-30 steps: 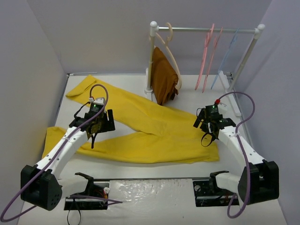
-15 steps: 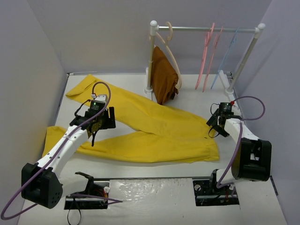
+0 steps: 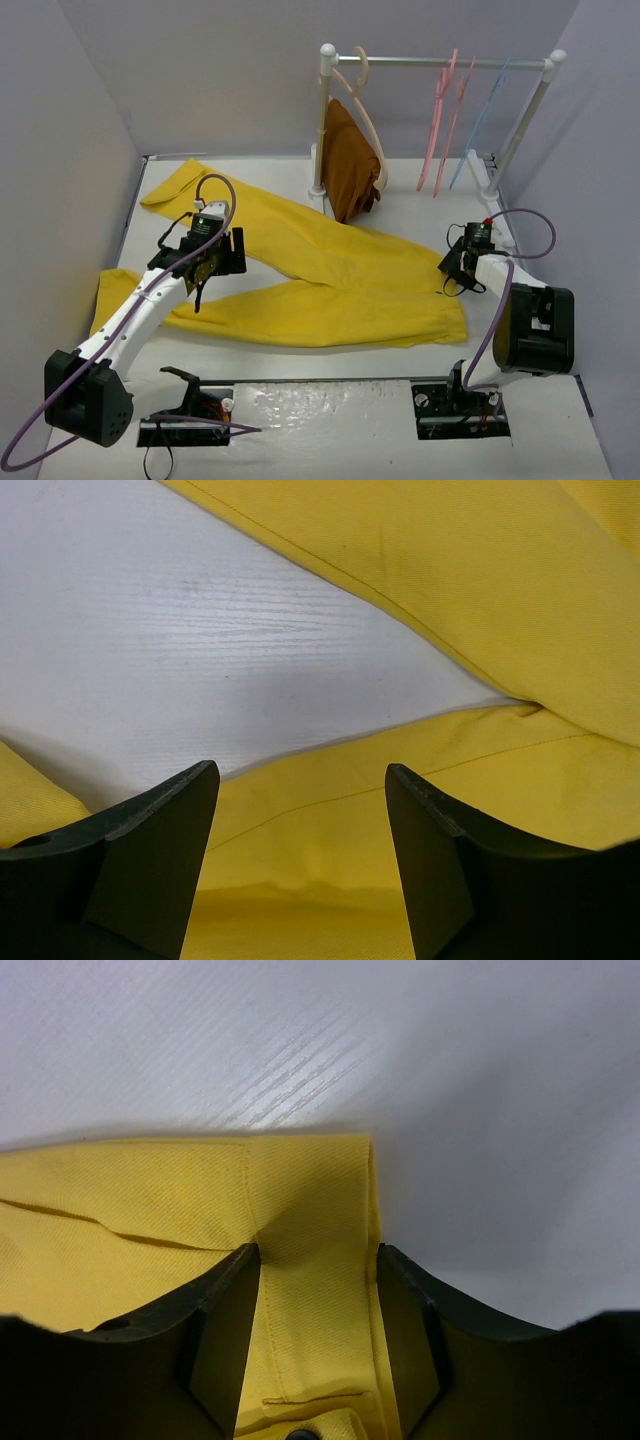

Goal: Place the trousers on the hanger
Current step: Flatten out the trousers at the center of the board.

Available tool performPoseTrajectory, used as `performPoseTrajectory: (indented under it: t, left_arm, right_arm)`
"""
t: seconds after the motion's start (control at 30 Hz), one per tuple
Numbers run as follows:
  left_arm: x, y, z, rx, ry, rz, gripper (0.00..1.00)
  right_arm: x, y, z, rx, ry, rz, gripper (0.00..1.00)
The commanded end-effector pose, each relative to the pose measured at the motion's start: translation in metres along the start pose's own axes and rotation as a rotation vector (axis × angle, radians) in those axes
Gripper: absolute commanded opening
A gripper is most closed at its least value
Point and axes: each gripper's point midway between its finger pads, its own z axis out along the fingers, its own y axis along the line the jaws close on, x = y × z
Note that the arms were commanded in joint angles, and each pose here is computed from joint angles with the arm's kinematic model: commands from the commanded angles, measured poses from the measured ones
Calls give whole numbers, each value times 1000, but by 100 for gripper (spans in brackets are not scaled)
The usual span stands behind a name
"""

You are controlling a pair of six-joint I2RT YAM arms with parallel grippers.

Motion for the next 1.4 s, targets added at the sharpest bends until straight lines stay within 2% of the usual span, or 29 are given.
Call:
performPoseTrajectory:
  t: [0.0,0.23,0.3,0.4,0.6,0.83,0.97,1.1,1.13,1.17,1.23,1.37]
  left_arm:
    - [-24,-5,-4,16,-69,-2,64]
    - [-22,-5,-2,18,-58,-1,64]
    - [-21,-6,-1,22,-55,-1,64]
    - [-21,-6,-1,23,-54,0,64]
    - [-22,-6,-2,23,-60,-3,64]
    - [-23,-4,-4,12,-67,-5,64]
    - [-23,-2,-5,1,-69,-5,64]
    - [-23,-2,-7,6,-73,-6,64]
    - [-23,-3,-7,10,-71,-6,64]
    - [-23,-3,-7,12,-74,-8,64]
    - [-24,-4,-7,17,-77,-9,64]
    - [-26,-5,-9,21,-86,-11,64]
  right_arm:
    - [-25,13,-3,-50,-70,-3,40]
    - [-36,18,-6,-53,-100,-4,28]
    - [-40,19,-7,-52,-112,-10,21]
    - [-49,21,-8,-47,-130,-7,3]
    - [-81,26,-23,-27,-211,6,0]
    - [-152,38,-52,-10,-382,34,0]
    - [-171,32,-41,58,-408,38,0]
    - [-186,38,-31,56,-400,30,18]
    - [-185,40,-32,46,-389,25,24]
    - [-180,42,-33,35,-369,16,38]
    - [-173,45,-46,22,-374,5,50]
    - [-148,46,-65,-2,-362,10,54]
